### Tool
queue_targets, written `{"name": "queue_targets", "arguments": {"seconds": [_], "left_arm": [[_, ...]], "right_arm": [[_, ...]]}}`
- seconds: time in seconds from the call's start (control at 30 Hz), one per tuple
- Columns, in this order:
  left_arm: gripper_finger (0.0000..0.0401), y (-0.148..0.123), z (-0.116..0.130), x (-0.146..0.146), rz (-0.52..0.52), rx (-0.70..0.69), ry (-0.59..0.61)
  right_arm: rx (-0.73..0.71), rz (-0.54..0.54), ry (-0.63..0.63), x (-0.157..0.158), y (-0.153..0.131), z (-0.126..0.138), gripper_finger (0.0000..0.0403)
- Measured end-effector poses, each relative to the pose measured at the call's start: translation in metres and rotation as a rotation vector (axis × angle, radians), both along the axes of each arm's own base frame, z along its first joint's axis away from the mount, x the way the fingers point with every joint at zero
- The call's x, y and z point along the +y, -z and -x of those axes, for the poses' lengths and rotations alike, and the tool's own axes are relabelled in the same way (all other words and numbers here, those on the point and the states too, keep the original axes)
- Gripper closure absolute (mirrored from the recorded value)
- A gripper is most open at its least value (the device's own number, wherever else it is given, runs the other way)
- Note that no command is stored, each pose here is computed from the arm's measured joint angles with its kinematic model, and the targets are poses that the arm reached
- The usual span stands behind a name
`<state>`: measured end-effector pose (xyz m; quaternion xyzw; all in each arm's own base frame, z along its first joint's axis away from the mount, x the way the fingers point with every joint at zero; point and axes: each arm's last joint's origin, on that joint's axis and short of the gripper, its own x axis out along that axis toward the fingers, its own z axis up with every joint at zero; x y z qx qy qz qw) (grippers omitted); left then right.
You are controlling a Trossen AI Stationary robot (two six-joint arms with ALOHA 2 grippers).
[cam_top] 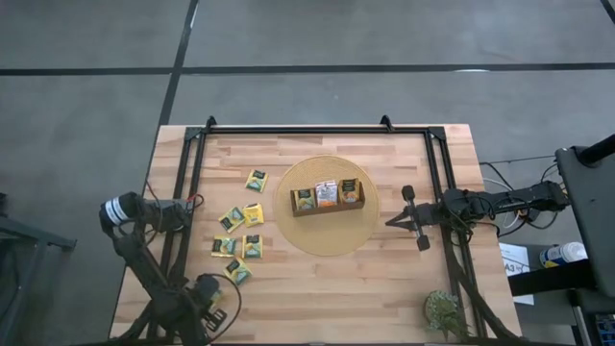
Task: Pick & Place Tea
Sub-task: Put the yellow tea bag into the left section of the wooden organizer
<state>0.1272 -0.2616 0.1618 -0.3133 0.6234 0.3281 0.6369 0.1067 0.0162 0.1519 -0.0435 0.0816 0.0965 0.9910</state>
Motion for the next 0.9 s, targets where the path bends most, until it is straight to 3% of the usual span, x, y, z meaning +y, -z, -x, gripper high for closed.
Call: {"name": "queue_targets", "arguments": {"seconds": [0.43, 0.9], "left_arm": [[0.0401, -0.05, -0.019, 0.012, -0.138, 0.11, 0.125], [0.0401, -0.074, -0.086, 0.081, -0.2, 0.26, 0.32]], "right_arm": [[0.0, 0.001, 0.0, 0.0, 0.0, 0.0, 0.0394], [0.0, 0.0, 0.0, 0.0, 0.0, 0.0, 0.0394]]}}
